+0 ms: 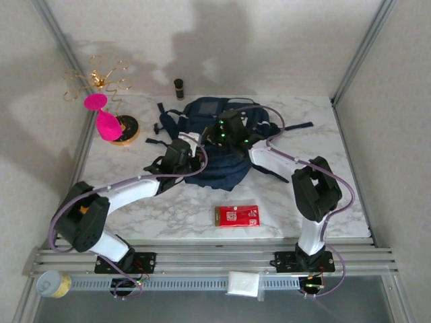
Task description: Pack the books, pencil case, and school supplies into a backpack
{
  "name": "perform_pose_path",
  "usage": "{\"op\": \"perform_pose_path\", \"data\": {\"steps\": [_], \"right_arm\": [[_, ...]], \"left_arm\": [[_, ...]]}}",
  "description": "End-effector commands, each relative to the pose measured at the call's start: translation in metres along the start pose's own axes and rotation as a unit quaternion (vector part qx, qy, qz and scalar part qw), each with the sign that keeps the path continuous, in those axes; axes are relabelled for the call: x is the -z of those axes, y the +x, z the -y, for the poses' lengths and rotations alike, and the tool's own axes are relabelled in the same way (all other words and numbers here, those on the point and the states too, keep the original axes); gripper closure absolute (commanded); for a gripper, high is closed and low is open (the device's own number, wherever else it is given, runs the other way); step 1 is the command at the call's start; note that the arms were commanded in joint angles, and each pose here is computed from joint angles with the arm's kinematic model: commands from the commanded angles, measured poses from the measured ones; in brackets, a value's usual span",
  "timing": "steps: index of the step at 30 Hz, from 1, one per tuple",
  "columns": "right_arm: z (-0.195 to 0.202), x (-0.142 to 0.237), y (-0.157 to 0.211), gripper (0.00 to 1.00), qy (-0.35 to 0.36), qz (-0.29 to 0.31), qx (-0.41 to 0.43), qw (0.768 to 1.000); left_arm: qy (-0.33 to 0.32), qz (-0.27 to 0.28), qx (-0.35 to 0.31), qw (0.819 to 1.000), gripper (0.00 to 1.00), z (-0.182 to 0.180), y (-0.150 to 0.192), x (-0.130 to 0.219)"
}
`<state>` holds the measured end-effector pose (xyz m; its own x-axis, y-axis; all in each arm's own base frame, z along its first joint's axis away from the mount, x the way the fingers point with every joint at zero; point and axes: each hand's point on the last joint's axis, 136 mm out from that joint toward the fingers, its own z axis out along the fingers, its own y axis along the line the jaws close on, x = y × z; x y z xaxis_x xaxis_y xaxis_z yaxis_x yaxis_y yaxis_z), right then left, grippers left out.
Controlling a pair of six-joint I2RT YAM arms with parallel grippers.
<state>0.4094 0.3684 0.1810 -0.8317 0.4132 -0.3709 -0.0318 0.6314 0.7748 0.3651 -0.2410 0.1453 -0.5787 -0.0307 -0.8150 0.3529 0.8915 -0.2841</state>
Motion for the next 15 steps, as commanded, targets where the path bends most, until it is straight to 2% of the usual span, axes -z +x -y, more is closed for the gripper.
{"op": "perform_pose_path", "data": {"steps": [1, 6, 11, 15], "right_arm": [[-0.076, 0.001, 0.029, 1.00, -0.126, -0.071, 0.071, 0.987], [-0.063, 0.024, 0.023, 1.00, -0.104, -0.079, 0.106, 0.986], [-0.028, 0.056, -0.017, 1.00, -0.087, -0.061, 0.092, 0.990], [-0.016, 0.077, -0.031, 1.00, -0.114, -0.082, 0.090, 0.986]], "left_arm": [[0.083, -0.024, -0.003, 0.996, 1.00, 0.038, 0.016, 0.022], [0.085, -0.020, 0.007, 0.996, 1.00, 0.038, 0.013, 0.034], [0.066, -0.019, 0.010, 0.998, 1.00, 0.030, 0.014, 0.037], [0.050, -0.036, 0.008, 0.998, 1.00, 0.021, 0.023, 0.030]]}}
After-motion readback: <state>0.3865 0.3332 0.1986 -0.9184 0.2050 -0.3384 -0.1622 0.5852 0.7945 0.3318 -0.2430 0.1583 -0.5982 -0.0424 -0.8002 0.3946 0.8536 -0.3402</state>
